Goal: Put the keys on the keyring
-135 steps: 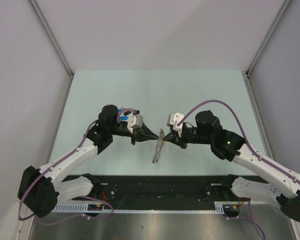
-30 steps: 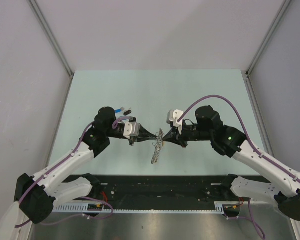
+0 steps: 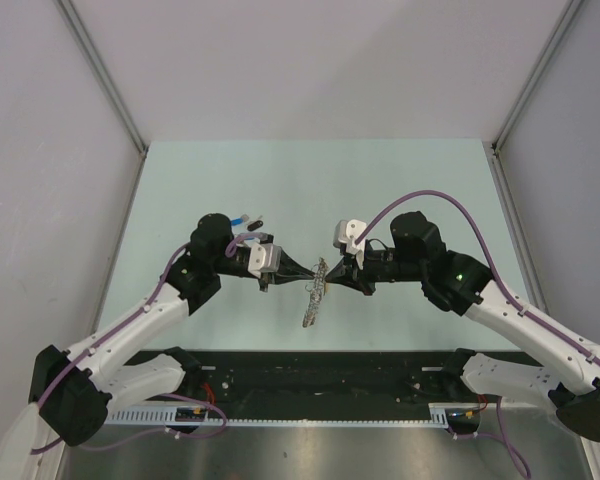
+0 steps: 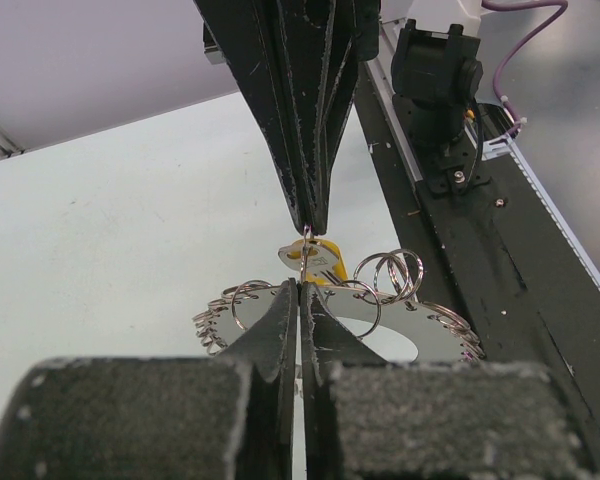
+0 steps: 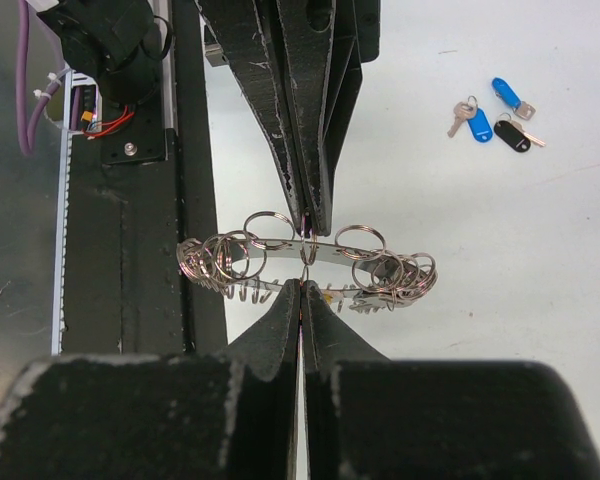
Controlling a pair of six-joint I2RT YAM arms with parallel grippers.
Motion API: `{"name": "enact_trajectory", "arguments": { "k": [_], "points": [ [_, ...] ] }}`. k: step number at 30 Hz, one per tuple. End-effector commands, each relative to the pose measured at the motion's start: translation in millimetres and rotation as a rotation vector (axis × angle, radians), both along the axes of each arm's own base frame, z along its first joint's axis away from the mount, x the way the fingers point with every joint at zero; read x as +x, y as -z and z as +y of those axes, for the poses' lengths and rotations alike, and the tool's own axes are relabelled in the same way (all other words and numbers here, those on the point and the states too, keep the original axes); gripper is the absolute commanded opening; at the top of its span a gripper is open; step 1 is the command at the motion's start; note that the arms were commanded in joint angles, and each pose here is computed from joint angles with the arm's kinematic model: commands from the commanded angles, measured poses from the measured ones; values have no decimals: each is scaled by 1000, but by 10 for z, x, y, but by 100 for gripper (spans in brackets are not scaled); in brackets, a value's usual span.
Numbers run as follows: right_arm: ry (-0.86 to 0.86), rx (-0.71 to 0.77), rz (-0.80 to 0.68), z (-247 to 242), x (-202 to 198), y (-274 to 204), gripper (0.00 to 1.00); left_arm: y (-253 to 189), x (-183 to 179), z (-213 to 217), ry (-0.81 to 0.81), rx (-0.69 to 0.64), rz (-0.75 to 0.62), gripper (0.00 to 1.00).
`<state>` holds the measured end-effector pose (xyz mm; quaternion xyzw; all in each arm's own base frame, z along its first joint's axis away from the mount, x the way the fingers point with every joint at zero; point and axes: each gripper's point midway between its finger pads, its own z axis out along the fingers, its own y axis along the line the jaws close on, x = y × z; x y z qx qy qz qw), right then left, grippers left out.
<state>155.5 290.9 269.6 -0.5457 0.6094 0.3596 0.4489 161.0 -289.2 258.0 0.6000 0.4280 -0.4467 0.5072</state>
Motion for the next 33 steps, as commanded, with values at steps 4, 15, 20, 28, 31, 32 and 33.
{"name": "enact_trajectory", "arguments": {
  "k": [4,15,20,28,31,32,33],
  "points": [
    [-23,80,-76,84,16,-337,0,-118,-46,-19,47,-31,-39,0],
    [-65,67,-62,123,-33,-311,0,-104,-121,-44,91,-19,-17,0],
    [-73,61,-56,146,-38,-299,0,-110,-123,-51,93,-19,-20,0],
    [-27,25,-50,107,17,-233,0,-118,-103,-49,73,-22,-26,0],
    [10,20,-60,46,43,-257,0,-126,-99,-42,66,-25,-33,0],
    [17,17,-59,25,37,-256,0,-129,-82,-41,57,-26,-38,0],
    [20,19,-60,5,26,-271,0,-127,-76,-41,54,-27,-39,0]
  ]
}}
